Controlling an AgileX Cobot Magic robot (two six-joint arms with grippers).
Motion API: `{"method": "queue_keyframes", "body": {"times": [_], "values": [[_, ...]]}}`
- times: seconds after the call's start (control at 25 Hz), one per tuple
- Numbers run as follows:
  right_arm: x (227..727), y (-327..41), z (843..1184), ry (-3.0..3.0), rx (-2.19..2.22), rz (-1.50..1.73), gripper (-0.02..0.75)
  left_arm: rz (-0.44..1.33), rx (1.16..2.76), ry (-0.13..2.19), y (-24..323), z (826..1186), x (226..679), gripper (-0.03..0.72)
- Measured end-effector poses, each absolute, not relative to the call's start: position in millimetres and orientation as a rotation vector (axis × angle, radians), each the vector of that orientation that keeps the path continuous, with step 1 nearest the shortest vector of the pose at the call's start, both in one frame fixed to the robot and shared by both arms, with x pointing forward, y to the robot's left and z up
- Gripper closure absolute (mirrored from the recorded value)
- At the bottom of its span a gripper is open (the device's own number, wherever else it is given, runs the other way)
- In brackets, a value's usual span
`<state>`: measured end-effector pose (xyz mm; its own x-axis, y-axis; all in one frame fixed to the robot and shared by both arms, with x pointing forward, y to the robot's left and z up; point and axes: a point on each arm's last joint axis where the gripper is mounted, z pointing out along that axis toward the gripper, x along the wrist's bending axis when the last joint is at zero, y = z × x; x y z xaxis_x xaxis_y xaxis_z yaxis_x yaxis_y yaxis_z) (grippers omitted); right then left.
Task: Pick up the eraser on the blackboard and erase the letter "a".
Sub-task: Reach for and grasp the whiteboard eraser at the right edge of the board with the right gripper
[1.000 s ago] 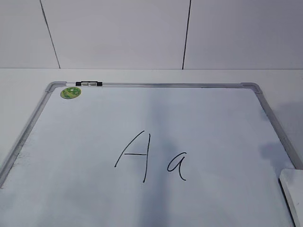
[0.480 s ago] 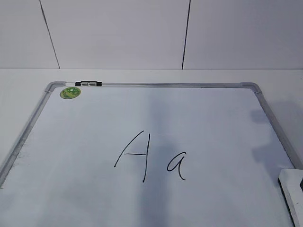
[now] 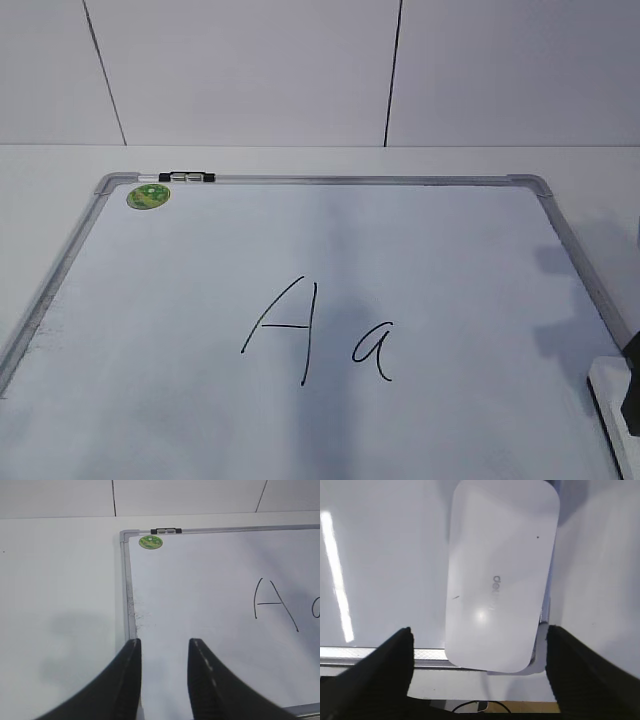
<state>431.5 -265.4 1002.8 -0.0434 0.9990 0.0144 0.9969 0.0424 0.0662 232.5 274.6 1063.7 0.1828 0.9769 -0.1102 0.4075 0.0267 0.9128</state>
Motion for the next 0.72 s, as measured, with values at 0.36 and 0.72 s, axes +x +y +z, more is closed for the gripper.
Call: {"method": "queue_keyframes", "body": {"times": [0.36, 0.72], "values": [[424.2, -267.2, 986.3, 2.196, 2.198, 0.073, 0.111, 0.779, 1.538, 1.374, 274.6, 1063.7, 232.5, 0.453], [424.7, -267.6, 982.2, 2.148, 2.218, 0.101, 0.111, 0.779, 1.538, 1.374, 274.6, 1063.7, 232.5, 0.453]]}}
